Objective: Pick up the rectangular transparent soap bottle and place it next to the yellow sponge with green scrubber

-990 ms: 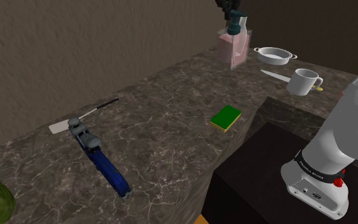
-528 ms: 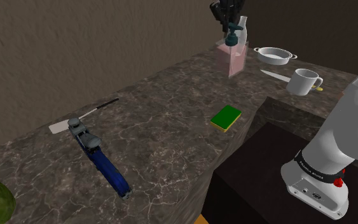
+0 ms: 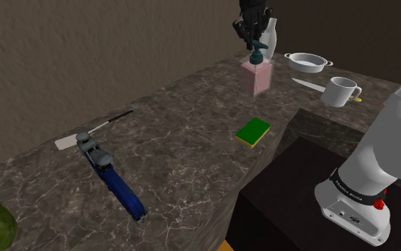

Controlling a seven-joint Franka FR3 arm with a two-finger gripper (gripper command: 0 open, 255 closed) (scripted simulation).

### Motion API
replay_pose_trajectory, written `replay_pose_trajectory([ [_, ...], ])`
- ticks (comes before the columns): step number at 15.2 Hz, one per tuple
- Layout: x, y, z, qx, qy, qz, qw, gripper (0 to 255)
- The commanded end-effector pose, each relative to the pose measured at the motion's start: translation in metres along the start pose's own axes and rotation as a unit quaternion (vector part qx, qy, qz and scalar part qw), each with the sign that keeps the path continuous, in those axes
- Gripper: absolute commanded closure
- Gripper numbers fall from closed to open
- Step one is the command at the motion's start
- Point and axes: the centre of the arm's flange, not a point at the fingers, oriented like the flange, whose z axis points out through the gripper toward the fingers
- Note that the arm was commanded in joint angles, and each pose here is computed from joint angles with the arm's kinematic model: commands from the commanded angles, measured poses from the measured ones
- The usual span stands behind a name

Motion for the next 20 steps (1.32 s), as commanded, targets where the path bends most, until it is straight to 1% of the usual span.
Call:
replay_pose_trajectory([
  [1,0.001,-0.001,0.010,0.000,0.000,0.000,1.0000,255],
  [20,0.005,-0.023,0.108,0.000,0.000,0.000,1.0000,255],
])
